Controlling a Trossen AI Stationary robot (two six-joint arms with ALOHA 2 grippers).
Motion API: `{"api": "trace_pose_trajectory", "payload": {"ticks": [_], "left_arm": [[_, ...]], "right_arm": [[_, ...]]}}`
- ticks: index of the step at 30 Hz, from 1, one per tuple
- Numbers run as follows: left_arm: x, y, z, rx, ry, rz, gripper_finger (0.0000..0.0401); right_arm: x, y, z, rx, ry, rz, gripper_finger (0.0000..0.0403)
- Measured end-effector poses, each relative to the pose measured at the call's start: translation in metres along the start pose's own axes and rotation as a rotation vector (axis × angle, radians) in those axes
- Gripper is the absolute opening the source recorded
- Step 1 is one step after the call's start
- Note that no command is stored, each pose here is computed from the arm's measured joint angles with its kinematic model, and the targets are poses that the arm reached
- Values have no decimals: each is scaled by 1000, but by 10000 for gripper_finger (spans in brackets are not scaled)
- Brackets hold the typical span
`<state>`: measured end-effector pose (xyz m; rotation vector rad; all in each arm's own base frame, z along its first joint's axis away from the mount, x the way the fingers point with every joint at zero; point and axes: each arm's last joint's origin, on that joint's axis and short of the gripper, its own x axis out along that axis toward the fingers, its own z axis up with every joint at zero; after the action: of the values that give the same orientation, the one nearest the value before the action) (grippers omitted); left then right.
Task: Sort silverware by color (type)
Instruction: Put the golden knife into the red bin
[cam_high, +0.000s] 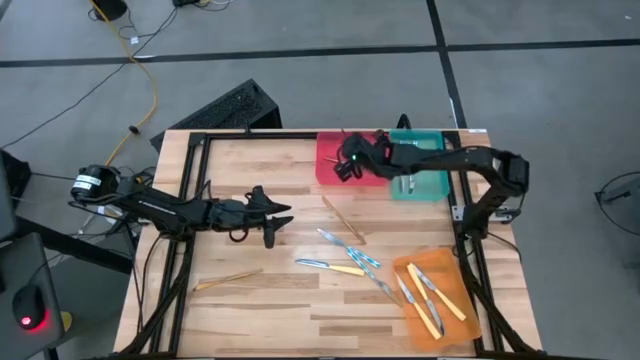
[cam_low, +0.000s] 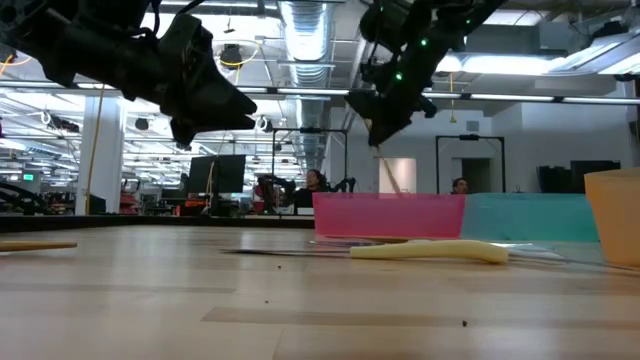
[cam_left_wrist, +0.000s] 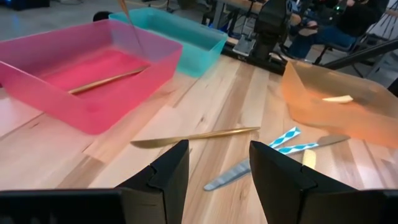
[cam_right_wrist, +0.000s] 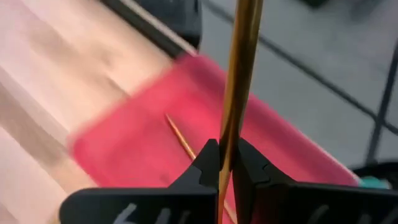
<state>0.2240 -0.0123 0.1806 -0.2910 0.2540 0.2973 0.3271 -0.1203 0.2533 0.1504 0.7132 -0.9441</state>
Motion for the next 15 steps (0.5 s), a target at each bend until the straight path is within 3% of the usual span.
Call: {"api": "trace_pose_trajectory", "payload": {"ticks": [6,9,15], "left_arm": [[0,0,-1,4,9,6,151],[0,1,-1,4,8,12,151],[0,1,-1,-11,10,14,151]], "right_arm": [[10,-26,16,8,102,-32,24],[20,-26,25,16,147,-21,24],[53,-12,24,-155,363,-73,24]]}}
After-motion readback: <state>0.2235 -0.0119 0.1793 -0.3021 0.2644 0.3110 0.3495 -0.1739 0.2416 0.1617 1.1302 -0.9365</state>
